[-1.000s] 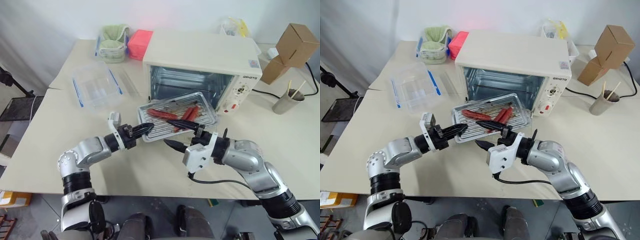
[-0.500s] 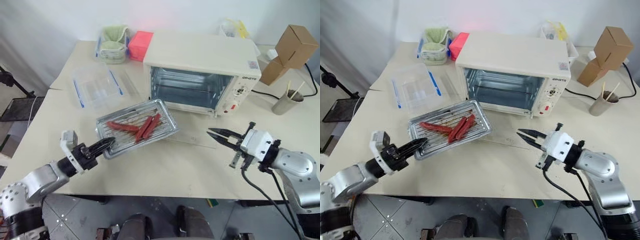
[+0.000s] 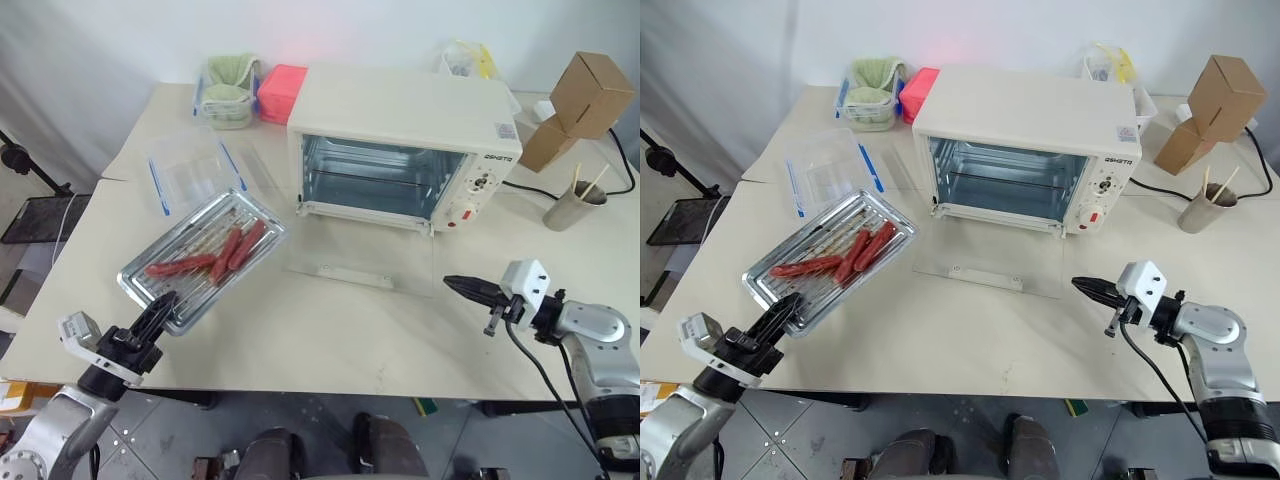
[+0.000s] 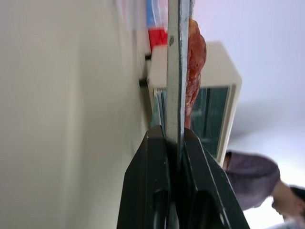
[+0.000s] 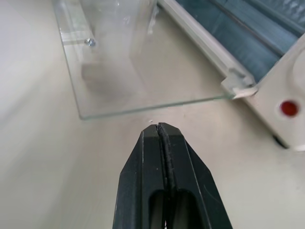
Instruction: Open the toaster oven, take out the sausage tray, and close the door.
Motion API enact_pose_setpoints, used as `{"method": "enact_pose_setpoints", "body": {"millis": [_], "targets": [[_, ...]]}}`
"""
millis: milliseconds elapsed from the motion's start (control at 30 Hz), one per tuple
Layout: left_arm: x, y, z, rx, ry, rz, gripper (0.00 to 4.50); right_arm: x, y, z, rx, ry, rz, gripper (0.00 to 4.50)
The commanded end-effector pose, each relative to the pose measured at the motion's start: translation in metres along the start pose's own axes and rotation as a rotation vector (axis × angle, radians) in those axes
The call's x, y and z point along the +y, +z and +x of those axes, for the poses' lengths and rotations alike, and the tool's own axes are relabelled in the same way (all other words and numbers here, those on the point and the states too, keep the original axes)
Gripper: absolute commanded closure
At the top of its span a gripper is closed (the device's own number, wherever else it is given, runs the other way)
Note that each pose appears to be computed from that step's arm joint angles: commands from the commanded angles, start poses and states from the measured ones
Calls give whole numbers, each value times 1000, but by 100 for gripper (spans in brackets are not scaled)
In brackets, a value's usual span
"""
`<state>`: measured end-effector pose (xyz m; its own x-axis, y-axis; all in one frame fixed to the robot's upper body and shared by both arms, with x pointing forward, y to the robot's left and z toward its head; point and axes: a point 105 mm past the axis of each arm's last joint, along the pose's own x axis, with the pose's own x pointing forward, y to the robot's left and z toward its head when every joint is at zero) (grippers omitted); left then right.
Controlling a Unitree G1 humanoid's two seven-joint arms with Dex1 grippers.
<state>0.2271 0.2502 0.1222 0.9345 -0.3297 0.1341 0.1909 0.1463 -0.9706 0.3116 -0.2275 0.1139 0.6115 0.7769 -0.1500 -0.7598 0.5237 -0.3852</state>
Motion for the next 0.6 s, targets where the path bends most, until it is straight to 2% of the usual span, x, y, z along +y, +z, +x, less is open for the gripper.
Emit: {"method": "enact_pose_setpoints", "body": {"millis": [33, 300, 600], "targets": [[-15, 6, -4, -71, -50, 20, 450, 4, 7, 8, -54, 65, 25, 447], [-16, 8, -6, -133, -49, 7, 450, 3, 32, 18, -194, 87, 95, 447], [-14, 4, -5, -122, -36, 1, 450, -49, 111, 4, -464, -156, 61, 447]]}}
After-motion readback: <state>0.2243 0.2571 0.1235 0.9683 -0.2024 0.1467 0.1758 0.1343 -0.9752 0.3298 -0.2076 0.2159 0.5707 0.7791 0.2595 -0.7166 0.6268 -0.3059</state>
